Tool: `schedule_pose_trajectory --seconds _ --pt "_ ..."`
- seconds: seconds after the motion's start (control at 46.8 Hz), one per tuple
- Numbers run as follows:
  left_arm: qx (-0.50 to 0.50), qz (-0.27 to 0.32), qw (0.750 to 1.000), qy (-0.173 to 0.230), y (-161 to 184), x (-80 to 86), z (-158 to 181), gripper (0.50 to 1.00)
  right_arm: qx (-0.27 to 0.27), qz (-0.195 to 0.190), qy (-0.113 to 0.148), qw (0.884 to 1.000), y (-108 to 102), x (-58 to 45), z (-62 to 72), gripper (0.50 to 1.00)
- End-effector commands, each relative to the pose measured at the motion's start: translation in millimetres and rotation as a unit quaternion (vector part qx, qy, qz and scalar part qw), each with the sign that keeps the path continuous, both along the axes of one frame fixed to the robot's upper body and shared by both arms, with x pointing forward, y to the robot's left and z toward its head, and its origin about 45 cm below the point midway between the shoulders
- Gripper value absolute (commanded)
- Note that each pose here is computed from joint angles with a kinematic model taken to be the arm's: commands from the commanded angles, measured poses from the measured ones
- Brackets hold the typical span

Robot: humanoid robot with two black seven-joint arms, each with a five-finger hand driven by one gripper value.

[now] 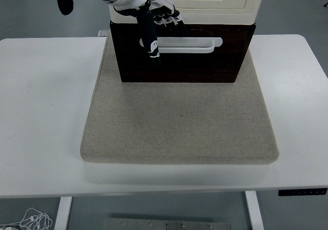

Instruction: Open the drawer under the combination cabinet

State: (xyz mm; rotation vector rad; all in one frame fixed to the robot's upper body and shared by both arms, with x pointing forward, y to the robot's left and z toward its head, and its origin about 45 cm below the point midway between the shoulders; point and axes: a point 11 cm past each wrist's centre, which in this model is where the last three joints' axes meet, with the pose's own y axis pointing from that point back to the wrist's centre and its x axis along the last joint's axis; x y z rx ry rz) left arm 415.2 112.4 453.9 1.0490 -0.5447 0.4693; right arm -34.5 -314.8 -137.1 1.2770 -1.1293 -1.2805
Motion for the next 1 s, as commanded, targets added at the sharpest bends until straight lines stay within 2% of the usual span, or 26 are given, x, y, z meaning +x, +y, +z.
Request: schedule_pose_trajectory --seconds 0.0,0.171,0.513,0.983 --pt "0.004 -0.002 1.0 0.004 -3.4 -0.5 -5.4 1.0 0.0 0.0 0.0 1.0 0.0 -0.1 0.0 0.926" --pt "0.005 0.011 1.0 0.007 -6.4 6.0 -21.4 1.0 0.0 0.0 0.0 1.0 0.0 -0.1 0.0 0.926" --pt "0.001 0.031 1.0 0.005 -0.9 16.5 -28.9 1.0 0.0 0.0 0.0 1.0 0.0 -0.1 0.0 0.926" --pt "0.006 0.034 0.999 0.003 0.6 19.0 -39.1 1.0 0.0 0.0 0.0 1.0 0.0 -0.1 0.0 0.926"
